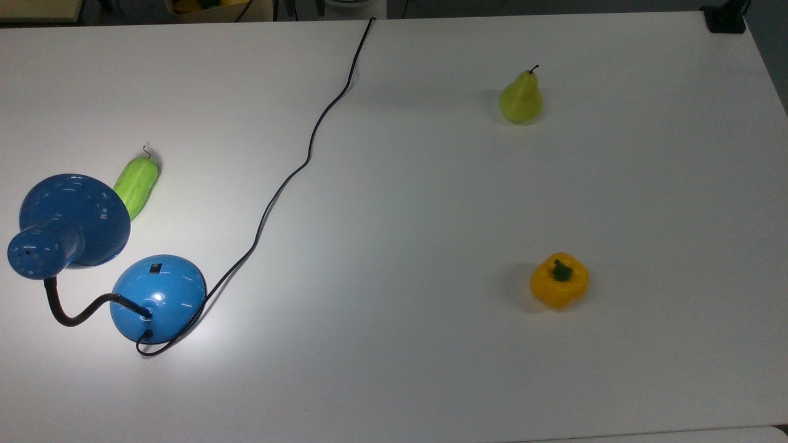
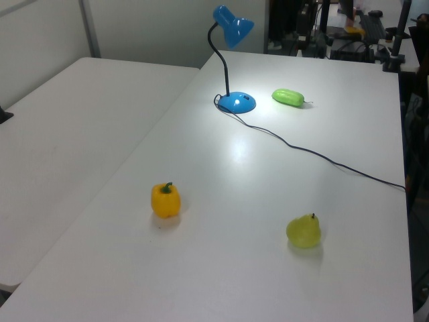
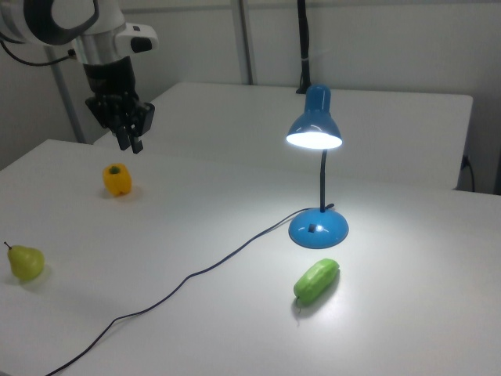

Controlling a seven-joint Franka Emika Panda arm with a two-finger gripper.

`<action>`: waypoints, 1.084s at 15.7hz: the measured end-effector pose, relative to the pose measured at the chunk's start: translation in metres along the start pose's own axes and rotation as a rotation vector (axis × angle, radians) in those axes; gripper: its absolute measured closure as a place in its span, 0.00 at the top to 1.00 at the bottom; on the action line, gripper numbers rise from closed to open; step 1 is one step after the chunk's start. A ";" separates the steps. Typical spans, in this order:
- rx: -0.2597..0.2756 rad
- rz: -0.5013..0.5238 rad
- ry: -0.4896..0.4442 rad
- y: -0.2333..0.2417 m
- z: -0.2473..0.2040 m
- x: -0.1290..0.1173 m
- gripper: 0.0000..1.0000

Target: Turn off lamp

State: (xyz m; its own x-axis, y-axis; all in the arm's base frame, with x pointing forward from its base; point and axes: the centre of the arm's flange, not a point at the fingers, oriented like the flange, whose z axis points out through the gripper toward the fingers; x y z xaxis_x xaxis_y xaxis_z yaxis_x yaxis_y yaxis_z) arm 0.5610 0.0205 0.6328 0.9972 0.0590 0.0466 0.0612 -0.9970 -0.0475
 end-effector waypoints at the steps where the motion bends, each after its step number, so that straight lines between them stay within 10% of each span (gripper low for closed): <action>1: 0.006 0.001 0.001 0.000 0.000 0.000 0.29; 9: 0.012 0.003 0.006 0.000 0.004 0.002 0.01; 17: 0.011 0.015 0.007 0.007 0.019 0.004 0.01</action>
State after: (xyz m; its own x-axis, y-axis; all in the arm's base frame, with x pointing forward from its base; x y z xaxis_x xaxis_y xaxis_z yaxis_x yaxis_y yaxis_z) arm 0.5663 0.0148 0.6134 0.9977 0.0431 0.0525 0.0463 -0.9971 -0.0597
